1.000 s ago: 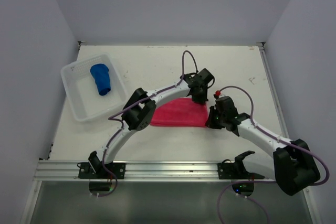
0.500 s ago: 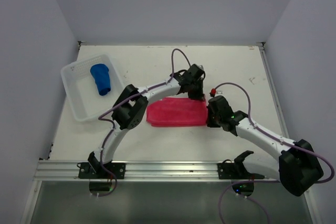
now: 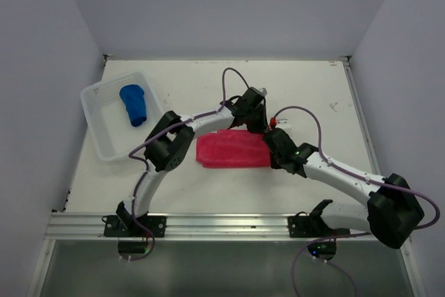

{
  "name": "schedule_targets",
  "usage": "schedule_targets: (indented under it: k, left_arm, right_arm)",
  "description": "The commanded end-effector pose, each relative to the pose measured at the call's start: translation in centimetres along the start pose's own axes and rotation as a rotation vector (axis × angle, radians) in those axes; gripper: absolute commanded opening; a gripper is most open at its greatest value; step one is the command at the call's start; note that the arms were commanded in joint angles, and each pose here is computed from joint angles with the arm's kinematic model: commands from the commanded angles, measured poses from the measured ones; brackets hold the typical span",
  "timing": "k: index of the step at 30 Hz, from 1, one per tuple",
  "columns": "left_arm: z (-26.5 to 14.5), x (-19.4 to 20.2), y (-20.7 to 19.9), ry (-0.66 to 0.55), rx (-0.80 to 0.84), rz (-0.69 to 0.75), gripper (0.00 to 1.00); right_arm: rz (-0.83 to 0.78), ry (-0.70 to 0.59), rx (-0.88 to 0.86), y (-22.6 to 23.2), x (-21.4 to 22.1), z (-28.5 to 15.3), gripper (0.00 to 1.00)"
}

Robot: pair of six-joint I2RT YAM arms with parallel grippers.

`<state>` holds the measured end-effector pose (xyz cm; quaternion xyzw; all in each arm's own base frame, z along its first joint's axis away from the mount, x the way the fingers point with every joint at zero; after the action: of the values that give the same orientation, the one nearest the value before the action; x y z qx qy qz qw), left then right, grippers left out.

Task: Roll the towels
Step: Roll the towel

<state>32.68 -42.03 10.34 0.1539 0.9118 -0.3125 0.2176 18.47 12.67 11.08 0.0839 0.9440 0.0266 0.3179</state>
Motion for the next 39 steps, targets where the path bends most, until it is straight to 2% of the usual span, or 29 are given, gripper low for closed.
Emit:
schedule_targets:
  k: [1, 14, 28, 39]
  left_arm:
    - [-2.4, -3.5, -0.7, -0.144, 0.057, 0.029, 0.0]
    - [-3.3, -3.9, 0.1, -0.166, 0.077, 0.066, 0.0]
    - [-2.9, -2.9, 1.7, -0.131, 0.049, 0.106, 0.0]
    - [-2.2, -2.5, 2.8, -0.119, 0.02, 0.155, 0.0]
  right_arm:
    - [-0.002, -0.008, 0.055, 0.2, -0.5, -0.6, 0.0]
    - [-0.018, 0.028, -0.022, 2.7, 0.0, 0.0, 0.0]
    - [0.034, 0.047, -0.103, 4.5, 0.3, 0.9, 0.0]
    - [0.07, 0.052, -0.092, 5.0, 0.8, 2.2, 0.0]
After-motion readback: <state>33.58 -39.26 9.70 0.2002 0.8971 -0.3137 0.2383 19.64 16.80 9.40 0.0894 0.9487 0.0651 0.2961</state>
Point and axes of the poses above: each gripper's point midway between its finger pads, its own z axis out along the fingers, its own y axis along the line the jaws close on, x = y × z, the point moved 7 cm from there along -z, back along the fingers, and after that the axes turned 14 degrees about z, right-handed, at the moved point
